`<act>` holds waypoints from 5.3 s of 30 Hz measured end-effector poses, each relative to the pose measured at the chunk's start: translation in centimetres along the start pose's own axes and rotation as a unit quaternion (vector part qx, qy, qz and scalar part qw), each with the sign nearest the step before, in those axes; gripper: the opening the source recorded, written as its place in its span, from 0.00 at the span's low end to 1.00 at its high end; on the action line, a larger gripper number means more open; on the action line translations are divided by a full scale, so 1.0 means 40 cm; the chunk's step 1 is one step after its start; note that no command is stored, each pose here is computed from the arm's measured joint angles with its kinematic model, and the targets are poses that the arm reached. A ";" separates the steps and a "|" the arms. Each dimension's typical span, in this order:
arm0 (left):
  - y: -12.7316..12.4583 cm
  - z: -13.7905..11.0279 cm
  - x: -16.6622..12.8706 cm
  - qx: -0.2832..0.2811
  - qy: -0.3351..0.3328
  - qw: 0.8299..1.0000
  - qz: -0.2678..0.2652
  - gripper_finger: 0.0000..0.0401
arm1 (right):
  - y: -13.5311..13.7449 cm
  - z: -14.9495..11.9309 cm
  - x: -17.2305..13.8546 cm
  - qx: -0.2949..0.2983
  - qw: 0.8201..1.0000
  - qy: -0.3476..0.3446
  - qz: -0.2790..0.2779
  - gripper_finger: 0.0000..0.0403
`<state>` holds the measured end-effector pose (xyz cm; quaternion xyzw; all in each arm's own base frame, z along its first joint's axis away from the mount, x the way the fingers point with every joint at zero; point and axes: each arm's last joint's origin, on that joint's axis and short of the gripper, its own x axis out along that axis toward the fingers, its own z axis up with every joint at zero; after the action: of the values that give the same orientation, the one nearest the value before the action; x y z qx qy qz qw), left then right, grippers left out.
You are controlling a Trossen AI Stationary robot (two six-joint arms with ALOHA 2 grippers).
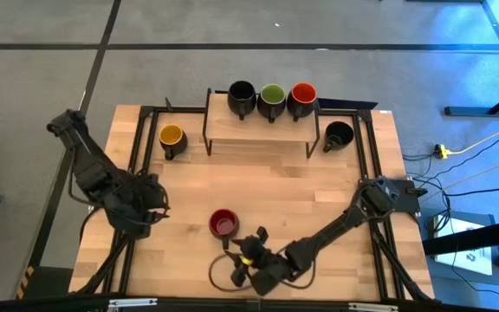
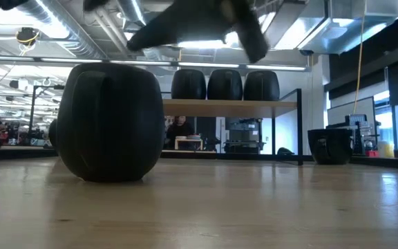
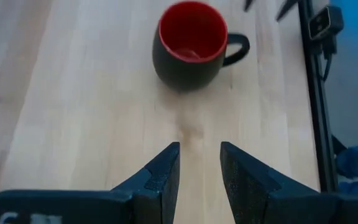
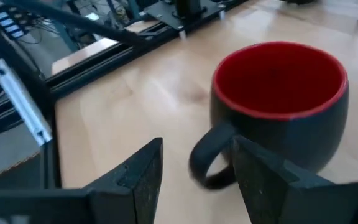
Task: Place coffee mugs
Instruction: Put the red mug on the shelf
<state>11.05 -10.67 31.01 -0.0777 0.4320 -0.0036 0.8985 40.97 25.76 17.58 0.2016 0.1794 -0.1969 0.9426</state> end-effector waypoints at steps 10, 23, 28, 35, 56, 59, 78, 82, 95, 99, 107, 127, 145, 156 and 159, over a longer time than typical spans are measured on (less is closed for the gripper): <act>-0.003 -0.027 0.003 0.053 0.021 0.998 -0.018 0.27 | -0.027 -0.009 0.057 0.099 0.995 0.007 -0.009 0.45; -0.003 -0.027 0.003 0.064 0.022 0.998 -0.020 0.27 | 0.002 -0.067 0.015 0.105 0.992 -0.056 -0.032 0.45; -0.003 -0.027 0.003 0.060 0.021 0.998 -0.020 0.27 | 0.018 -0.098 -0.002 0.110 0.989 -0.090 -0.036 0.45; -0.004 -0.027 0.003 0.050 0.021 0.998 -0.021 0.27 | 0.025 -0.167 0.053 0.103 0.987 -0.116 -0.040 0.45; -0.001 -0.023 0.004 0.044 -0.002 0.999 0.000 0.27 | -0.011 -0.155 0.112 0.039 0.987 -0.128 -0.087 0.45; -0.001 -0.023 0.004 0.044 -0.002 0.999 0.000 0.27 | -0.019 -0.157 0.113 0.024 0.985 -0.134 -0.105 0.45; -0.001 -0.023 0.004 0.045 -0.001 0.999 -0.002 0.27 | -0.056 -0.129 0.153 0.002 0.989 -0.093 -0.116 0.27; -0.002 -0.023 0.004 0.046 0.002 0.999 -0.004 0.27 | -0.061 -0.124 0.159 0.001 0.988 -0.097 -0.123 0.10; -0.003 -0.027 0.004 0.052 0.023 0.998 -0.019 0.27 | -0.058 -0.050 0.111 0.001 0.988 -0.078 -0.131 0.11; -0.004 -0.030 0.002 0.052 0.039 0.997 -0.035 0.27 | -0.065 0.016 0.056 0.011 0.985 -0.076 -0.154 0.11; 0.014 -0.031 -0.023 0.041 0.031 0.997 -0.060 0.27 | -0.116 0.152 -0.081 0.023 0.976 -0.053 -0.210 0.11; 0.060 0.000 -0.048 0.000 -0.147 0.987 0.071 0.27 | -0.425 0.271 -0.378 0.052 0.952 -0.101 -0.285 0.11; 0.102 0.055 -0.027 -0.086 -0.218 0.956 0.179 0.27 | -0.583 0.355 -0.404 0.030 0.943 -0.073 -0.323 0.11; 0.119 0.066 -0.024 -0.103 -0.222 0.948 0.203 0.27 | -0.615 0.405 -0.352 0.034 0.942 -0.048 -0.330 0.11; 0.118 0.065 -0.023 -0.102 -0.218 0.950 0.197 0.27 | -0.619 0.414 -0.342 0.034 0.945 -0.038 -0.322 0.11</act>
<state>12.22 -5.60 32.66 -0.0813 0.2302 0.2350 0.9408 22.55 1.57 29.78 0.1572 0.1919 -0.5033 0.8277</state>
